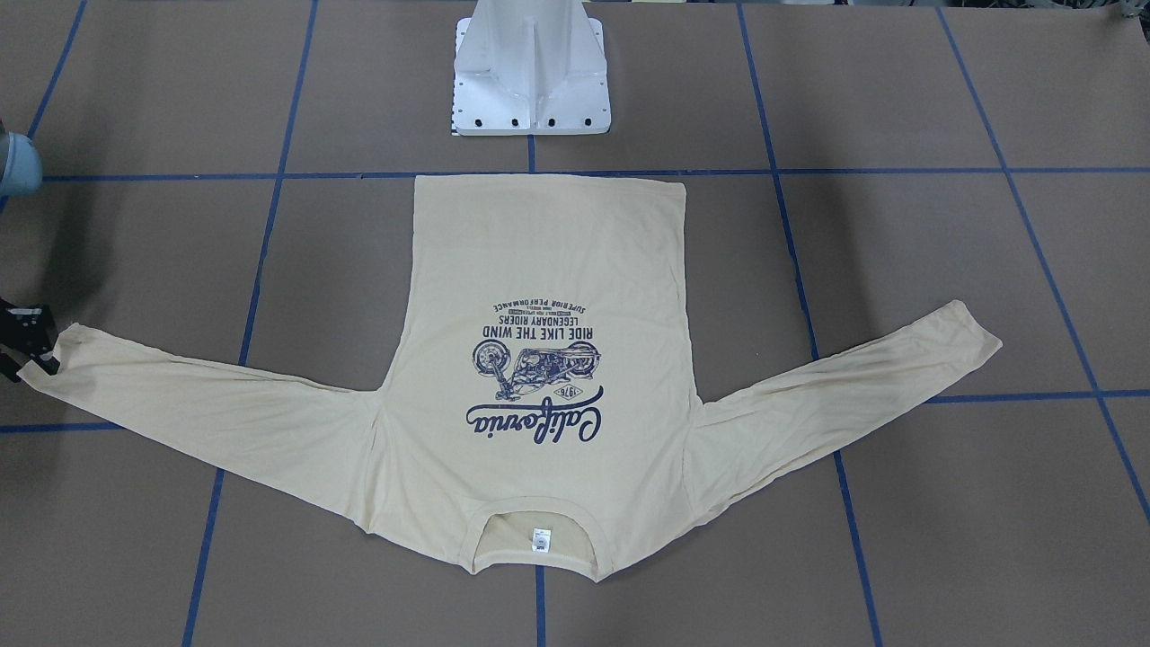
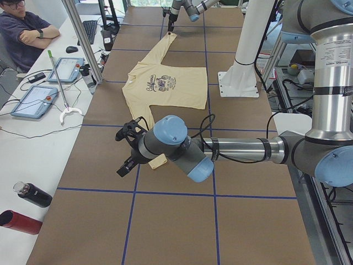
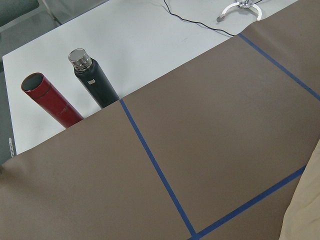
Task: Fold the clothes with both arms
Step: 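Move the right gripper to the cuff of the nearest sleeve and grasp it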
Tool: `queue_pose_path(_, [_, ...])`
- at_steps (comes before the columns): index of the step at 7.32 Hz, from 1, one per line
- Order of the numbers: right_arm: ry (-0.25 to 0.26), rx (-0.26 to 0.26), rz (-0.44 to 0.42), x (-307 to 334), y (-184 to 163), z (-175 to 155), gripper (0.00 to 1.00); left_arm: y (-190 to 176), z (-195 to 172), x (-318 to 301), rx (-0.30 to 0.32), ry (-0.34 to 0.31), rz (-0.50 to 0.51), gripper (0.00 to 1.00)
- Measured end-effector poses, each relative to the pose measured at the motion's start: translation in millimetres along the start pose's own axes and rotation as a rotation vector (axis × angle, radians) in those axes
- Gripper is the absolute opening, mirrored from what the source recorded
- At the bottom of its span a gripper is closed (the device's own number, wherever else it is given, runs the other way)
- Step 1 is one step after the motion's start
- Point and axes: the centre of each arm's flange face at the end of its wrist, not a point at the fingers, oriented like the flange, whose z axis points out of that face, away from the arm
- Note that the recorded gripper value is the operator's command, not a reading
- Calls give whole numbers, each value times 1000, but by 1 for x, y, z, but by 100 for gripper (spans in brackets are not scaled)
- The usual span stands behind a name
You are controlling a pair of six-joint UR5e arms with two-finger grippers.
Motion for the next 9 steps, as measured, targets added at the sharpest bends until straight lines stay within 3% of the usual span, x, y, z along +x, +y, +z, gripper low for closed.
queue_pose_path(4, [-45,45,-25,-32,-22,-21,0,7,5,-4,5,0,3,99])
queue_pose_path(6, [-82,79,42,-92,-75,-46,0,8,6,-5,7,0,4,99])
queue_pose_path(9, [-132,109,163,-262,-170,-66,0,9,6,-5,8,0,4,99])
